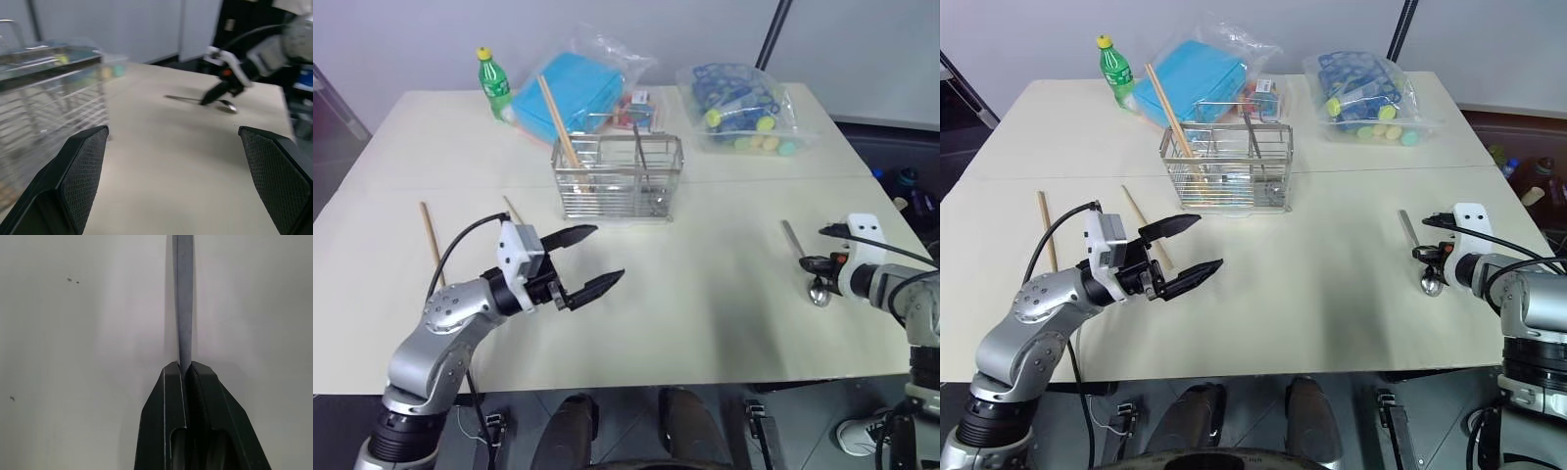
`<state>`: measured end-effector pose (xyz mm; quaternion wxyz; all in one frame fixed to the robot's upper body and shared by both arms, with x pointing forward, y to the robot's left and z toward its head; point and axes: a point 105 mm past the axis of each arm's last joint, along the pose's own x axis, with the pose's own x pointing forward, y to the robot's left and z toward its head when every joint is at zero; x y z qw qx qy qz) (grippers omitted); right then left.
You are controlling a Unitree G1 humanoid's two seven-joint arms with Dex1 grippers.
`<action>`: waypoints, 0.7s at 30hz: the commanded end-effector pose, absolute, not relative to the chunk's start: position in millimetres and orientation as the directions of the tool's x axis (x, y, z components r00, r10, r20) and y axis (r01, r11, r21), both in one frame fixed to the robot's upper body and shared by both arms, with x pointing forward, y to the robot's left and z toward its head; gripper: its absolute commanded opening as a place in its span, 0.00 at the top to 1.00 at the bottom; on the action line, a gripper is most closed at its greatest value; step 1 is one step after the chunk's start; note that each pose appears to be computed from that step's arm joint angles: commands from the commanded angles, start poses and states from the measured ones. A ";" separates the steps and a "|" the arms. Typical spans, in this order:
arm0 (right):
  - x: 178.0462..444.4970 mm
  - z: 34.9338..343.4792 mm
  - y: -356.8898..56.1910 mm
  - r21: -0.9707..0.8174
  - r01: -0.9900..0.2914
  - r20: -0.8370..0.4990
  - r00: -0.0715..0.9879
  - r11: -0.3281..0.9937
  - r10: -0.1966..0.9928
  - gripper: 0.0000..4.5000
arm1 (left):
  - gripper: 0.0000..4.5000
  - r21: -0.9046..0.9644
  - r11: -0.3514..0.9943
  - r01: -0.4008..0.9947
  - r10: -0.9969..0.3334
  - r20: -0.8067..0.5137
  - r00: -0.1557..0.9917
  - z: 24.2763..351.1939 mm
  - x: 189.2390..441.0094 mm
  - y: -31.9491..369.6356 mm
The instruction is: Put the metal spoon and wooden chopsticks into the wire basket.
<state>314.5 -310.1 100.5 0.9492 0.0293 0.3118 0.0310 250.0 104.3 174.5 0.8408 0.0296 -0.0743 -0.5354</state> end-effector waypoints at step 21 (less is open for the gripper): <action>392.5 312.0 -202.6 -0.105 -0.127 0.434 0.886 0.986 0.161 0.99 | 0.00 0.163 0.465 0.870 -0.885 0.114 0.452 195.7 270.2 125.9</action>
